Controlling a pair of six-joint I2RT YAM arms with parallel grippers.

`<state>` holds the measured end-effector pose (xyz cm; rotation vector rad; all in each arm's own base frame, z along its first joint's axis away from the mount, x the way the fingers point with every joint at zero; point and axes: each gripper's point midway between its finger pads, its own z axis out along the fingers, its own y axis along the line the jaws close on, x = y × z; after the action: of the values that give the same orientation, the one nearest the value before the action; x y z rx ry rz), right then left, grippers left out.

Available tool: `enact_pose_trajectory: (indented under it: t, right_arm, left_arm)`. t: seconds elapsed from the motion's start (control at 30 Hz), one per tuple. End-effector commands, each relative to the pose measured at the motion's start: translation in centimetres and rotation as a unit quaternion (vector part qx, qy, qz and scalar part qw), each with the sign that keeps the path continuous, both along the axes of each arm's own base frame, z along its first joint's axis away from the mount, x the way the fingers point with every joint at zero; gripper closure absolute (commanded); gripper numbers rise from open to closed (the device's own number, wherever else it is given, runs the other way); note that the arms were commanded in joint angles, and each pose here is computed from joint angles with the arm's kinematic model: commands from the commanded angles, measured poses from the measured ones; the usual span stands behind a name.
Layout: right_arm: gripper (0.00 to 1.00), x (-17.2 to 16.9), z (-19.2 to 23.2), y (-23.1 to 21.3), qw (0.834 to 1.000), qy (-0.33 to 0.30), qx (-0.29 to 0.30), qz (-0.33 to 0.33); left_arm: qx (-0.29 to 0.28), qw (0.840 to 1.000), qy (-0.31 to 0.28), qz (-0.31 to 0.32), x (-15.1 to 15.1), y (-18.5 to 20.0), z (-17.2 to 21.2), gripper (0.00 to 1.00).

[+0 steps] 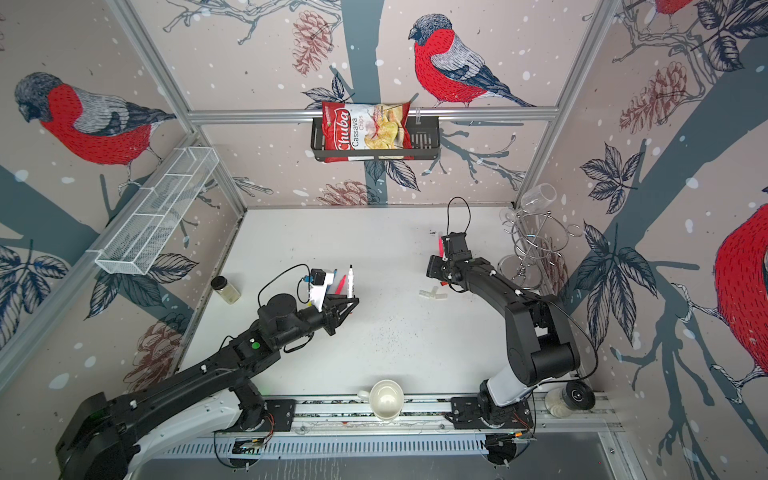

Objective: Insert the pens into the pen caps
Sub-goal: 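Close the right gripper on the red cap, gripping it upright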

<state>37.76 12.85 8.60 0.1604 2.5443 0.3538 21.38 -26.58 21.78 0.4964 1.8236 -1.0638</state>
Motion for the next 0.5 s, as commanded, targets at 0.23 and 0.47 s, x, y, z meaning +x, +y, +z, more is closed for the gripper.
enact_pose_trajectory:
  t: [0.23, 0.47]
  right_arm:
    - [0.35, -1.6, -3.2, -2.9, 0.997, 0.042, -0.002, -0.062]
    - [0.41, -0.7, -4.9, -2.7, 0.996, 0.062, 0.001, -0.063]
  left_arm:
    - [-0.013, 1.000, -0.015, 0.002, -0.2, 0.2, 0.7, 1.00]
    - [-0.013, 1.000, -0.016, 0.003, 0.0, 0.2, 0.7, 1.00]
